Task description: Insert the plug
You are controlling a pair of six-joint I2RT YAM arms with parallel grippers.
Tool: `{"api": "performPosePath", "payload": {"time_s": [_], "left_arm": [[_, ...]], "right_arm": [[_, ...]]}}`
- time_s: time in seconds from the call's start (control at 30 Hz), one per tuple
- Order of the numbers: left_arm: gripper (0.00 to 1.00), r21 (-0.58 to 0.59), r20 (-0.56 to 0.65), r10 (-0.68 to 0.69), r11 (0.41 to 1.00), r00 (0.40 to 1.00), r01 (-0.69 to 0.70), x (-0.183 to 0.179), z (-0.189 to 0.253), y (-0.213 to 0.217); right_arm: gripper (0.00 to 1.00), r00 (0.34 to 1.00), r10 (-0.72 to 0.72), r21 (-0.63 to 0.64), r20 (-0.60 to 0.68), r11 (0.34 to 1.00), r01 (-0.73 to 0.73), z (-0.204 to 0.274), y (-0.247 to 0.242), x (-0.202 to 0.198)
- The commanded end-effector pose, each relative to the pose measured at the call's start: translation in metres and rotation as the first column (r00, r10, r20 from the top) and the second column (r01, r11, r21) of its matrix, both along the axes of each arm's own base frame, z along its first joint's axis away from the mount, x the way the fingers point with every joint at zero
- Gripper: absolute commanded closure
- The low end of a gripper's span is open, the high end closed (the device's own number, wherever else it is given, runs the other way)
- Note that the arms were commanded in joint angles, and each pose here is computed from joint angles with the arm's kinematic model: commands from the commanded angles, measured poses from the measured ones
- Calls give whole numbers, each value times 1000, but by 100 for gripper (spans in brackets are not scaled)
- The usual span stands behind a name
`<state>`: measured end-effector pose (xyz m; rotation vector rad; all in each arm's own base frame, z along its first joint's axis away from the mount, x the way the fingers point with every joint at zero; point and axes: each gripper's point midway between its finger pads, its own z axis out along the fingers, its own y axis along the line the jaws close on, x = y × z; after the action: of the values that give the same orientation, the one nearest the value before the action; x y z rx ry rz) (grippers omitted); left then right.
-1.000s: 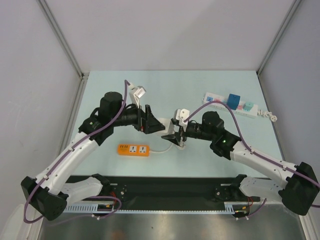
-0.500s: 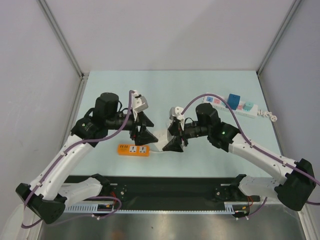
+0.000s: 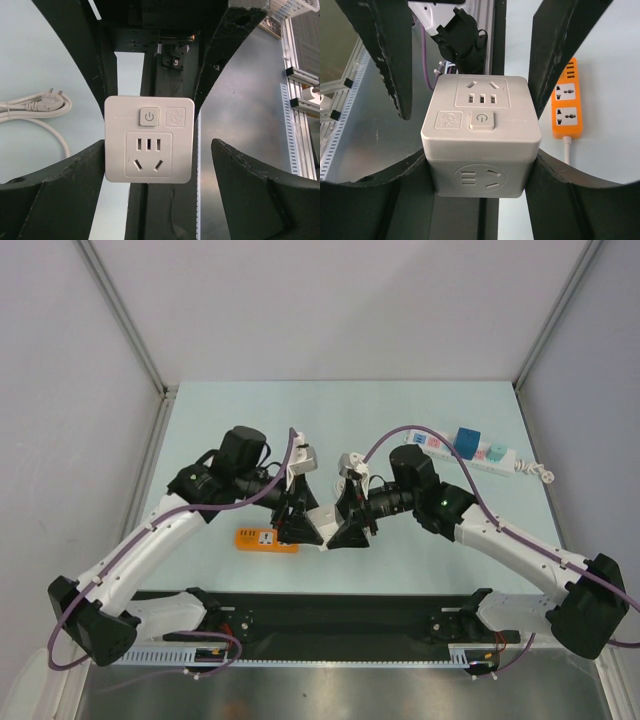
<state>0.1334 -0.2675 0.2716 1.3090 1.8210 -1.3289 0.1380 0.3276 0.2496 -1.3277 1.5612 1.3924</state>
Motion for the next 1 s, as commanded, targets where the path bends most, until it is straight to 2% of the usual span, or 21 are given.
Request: {"api": "performPosePath", "payload": {"time_s": [0.0, 0.2, 0.3, 0.33, 0.37, 0.4, 0.5, 0.53, 0.63, 0.7, 0.73, 0.77, 0.9, 0.93, 0.97], "left_arm": [[12, -13, 32, -39, 999, 999, 40, -1, 6, -7], [19, 23, -3, -48, 999, 999, 48, 1, -8, -13], [37, 14, -13, -66, 998, 998, 66, 0, -8, -15], [55, 9, -15, -69, 998, 998, 69, -1, -7, -15], [63, 5, -15, -71, 997, 997, 72, -1, -5, -16], [77, 3, -14, -69, 998, 998, 69, -1, -4, -16], [94, -8, -14, -57, 998, 998, 57, -1, -2, -16], [100, -22, -17, -30, 999, 999, 29, 1, -2, -17], [100, -72, -32, 57, 996, 998, -59, 11, 4, -24], [100, -78, -74, 79, 993, 994, -84, 11, -6, -26], [99, -117, -56, 83, 989, 995, -89, 15, 0, -30], [99, -126, -100, 94, 986, 991, -106, 11, -1, -29], [100, -206, -109, 124, 968, 986, -144, 12, 15, -32], [100, -270, -77, 114, 954, 990, -131, 14, 27, -36], [100, -279, -125, 112, 950, 986, -143, 11, 26, -36]], "right_arm": [[100, 999, 37, 80, 36, 996, -40, 29, 5, -4], [100, 999, 48, 70, 22, 996, -50, 26, 3, -8], [100, 999, 44, 68, 21, 997, -45, 26, 4, -6], [100, 999, 32, 71, 29, 997, -34, 28, 4, -5], [95, 999, 13, 66, 31, 998, -15, 27, 4, -1], [83, 1000, -23, 60, 20, 998, 22, 27, 4, 4], [43, 999, -39, 67, 19, 997, 38, 32, 3, 4], [27, 999, -39, 77, 12, 996, 38, 36, 1, 1], [14, 998, -62, 118, 32, 991, 58, 46, -4, -2], [13, 993, -118, 144, 32, 983, 112, 47, -7, 3], [13, 990, -138, 158, 27, 979, 132, 48, -9, 4], [13, 986, -163, 187, 34, 970, 154, 56, -14, 5], [22, 963, -269, 244, -15, 933, 264, 70, -24, 22], [22, 954, -297, 258, -30, 920, 295, 74, -27, 27], [22, 947, -319, 293, -40, 902, 316, 78, -29, 32]]}}
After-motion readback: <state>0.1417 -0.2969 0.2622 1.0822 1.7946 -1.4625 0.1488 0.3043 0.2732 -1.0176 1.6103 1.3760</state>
